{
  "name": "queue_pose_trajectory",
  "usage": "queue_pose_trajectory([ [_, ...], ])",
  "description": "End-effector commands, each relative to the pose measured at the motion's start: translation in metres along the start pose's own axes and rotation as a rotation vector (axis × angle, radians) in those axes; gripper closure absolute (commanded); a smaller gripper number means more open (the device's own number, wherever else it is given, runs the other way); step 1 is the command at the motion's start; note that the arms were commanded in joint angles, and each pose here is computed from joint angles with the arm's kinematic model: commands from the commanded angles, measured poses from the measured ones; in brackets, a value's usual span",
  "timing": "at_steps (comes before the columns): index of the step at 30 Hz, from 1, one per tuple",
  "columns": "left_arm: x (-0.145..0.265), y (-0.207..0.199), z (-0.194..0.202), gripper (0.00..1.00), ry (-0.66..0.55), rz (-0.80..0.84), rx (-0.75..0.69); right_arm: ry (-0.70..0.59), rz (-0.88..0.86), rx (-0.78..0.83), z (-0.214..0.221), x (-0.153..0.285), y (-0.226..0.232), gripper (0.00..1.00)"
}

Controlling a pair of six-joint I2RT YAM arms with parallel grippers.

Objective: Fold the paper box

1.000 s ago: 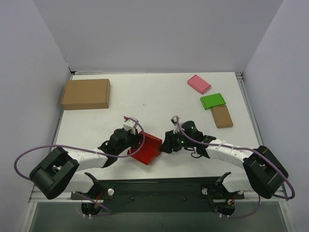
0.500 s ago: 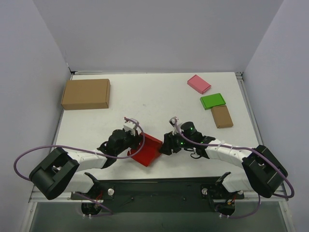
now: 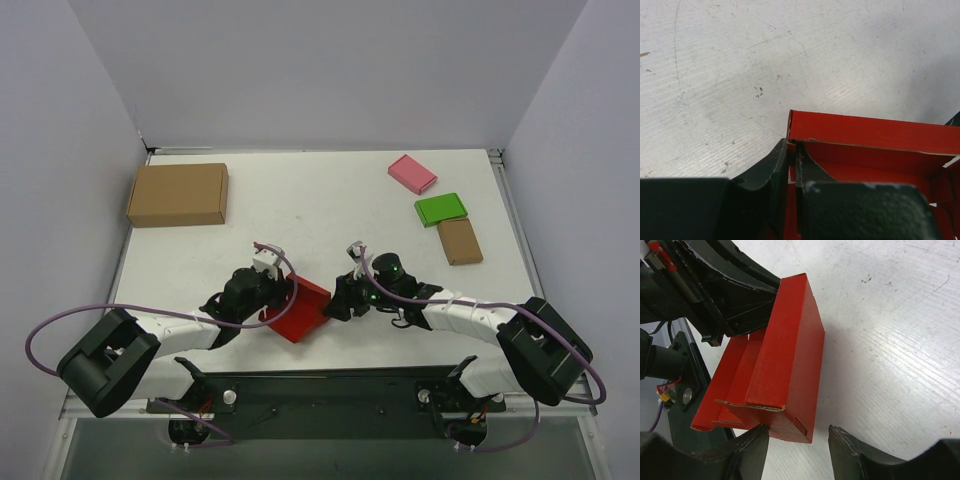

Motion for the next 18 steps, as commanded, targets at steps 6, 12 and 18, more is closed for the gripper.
queue_pose_trajectory([
  [6,-0.0031,-0.0158,-0.0018,0.94,0.035,0.052,0.057,-0.104,-0.074,0.054,-0.0255,-0.0056,0.0174,0.47],
  [12,-0.0047,-0.0144,0.0004,0.94,0.046,0.045,0.068,-0.110,-0.089,0.060,-0.0271,-0.0051,0.0214,0.46],
  [18,-0.0063,-0.0112,0.0014,0.94,0.054,0.032,0.078,-0.112,-0.099,0.058,-0.0279,-0.0051,0.0245,0.46],
])
Point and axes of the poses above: each gripper's point midway between its finger pads, its own x axis back along the fingers, its own y axis along the line the jaws close on, z = x × y, the point moved 2 cm from there along x, back along the fingers, and after that the axes turned 2 degrees about x, right-handed, at the moved point
